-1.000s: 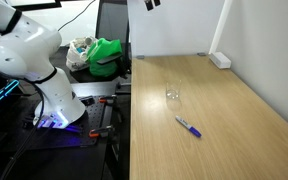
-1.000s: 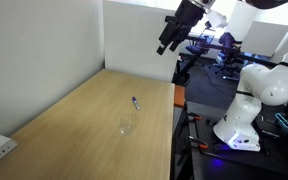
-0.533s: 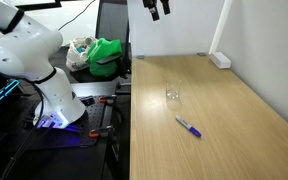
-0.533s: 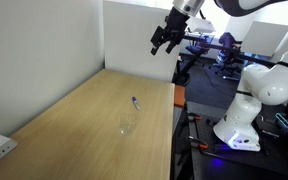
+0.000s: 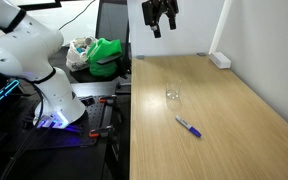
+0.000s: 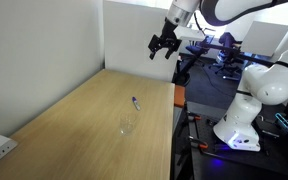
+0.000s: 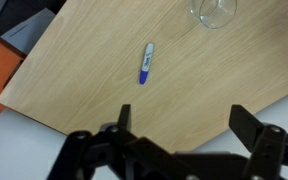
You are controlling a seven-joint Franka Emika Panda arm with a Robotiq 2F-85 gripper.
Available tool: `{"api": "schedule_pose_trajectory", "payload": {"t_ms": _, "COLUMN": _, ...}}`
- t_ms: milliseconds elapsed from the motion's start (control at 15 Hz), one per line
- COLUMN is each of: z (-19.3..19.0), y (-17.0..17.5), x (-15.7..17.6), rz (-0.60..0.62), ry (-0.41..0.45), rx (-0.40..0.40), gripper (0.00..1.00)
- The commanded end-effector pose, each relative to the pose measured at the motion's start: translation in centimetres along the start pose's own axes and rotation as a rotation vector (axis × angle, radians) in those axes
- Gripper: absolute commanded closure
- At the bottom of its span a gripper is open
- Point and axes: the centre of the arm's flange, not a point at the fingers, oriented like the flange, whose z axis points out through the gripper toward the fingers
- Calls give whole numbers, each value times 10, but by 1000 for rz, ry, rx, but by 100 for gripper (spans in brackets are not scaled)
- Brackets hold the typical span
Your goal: Put the marker in the glass cup
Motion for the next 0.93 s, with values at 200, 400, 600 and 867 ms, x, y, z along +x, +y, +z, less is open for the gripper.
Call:
{"api": "schedule_pose_trajectory", "payload": {"t_ms": 200, "z": 40, "y": 27, "x": 33, "rz": 98, "ry": -2, "rx": -1, "gripper": 0}}
{"api": "schedule_pose_trajectory", "payload": {"t_ms": 400, "z": 56, "y": 35, "x": 45, "rz": 123, "ry": -16, "rx": -10, "gripper": 0}}
{"api": "schedule_pose_trajectory", "payload": {"t_ms": 600, "z": 75, "y": 39, "x": 55, "rz": 147, "ry": -28, "rx": -27, "gripper": 0}}
{"api": "schedule_pose_trajectory", "payload": {"t_ms": 867, "z": 110, "y": 45, "x": 67, "rz": 192, "ry": -47, "rx": -52, "gripper": 0}}
